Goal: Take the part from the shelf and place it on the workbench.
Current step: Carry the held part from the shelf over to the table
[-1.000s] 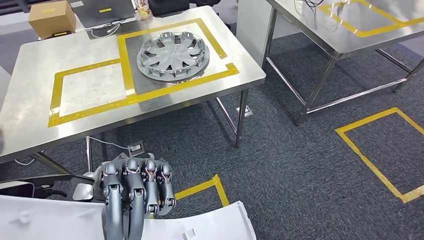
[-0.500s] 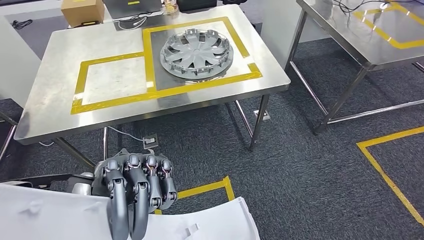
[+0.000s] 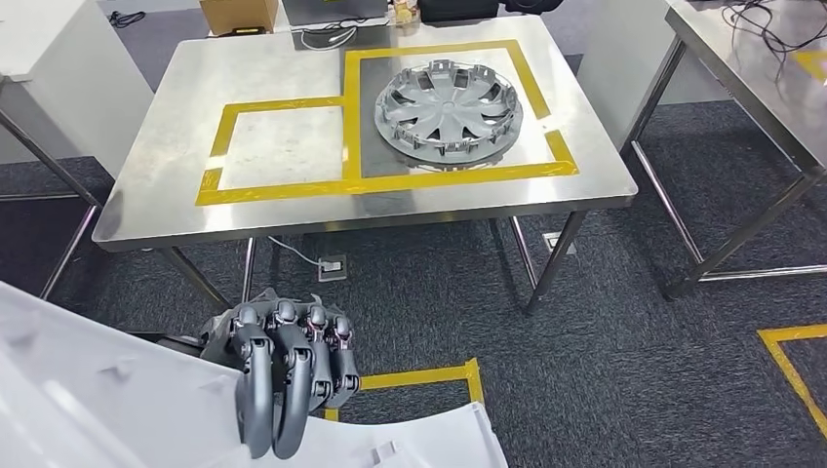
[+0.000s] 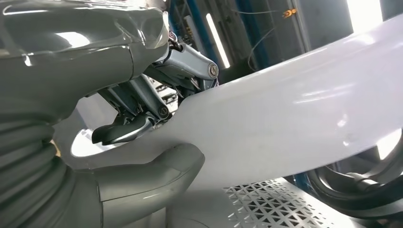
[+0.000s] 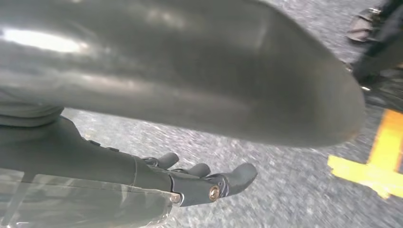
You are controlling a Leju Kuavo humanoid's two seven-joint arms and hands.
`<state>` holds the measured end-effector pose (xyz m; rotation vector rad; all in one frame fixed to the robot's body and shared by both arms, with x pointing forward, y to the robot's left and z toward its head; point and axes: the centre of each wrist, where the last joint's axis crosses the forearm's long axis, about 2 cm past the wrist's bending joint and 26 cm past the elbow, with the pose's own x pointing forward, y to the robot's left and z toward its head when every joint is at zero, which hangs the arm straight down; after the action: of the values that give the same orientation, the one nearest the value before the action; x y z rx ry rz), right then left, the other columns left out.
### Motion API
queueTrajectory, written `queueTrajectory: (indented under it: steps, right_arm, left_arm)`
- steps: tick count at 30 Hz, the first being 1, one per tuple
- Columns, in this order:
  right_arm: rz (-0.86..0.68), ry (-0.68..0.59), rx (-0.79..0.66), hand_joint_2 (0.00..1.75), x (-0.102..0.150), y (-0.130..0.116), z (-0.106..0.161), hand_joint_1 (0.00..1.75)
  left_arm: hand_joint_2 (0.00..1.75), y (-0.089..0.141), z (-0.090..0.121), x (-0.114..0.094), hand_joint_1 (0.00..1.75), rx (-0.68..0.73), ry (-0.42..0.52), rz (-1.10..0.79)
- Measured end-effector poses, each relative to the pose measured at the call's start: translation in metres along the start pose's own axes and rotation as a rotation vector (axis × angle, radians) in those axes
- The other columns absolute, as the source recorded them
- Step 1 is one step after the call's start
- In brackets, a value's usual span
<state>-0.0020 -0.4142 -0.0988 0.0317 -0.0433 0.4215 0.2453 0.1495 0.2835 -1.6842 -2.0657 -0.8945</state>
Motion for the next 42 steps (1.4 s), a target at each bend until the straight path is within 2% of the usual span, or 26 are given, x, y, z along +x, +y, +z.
queueTrajectory:
  steps: [21,42]
  right_arm:
    - [-0.012,-0.009,0.038,0.00,-0.002,0.012,-0.002,0.00]
    - [-0.013,-0.010,0.022,0.00,-0.005,0.007,0.001,0.00]
  left_arm:
    - [1.75,0.000,0.002,0.001,1.75,0.003,0.006,0.016]
    - [1.75,-0.003,0.004,-0.002,1.75,-0.006,0.005,0.038]
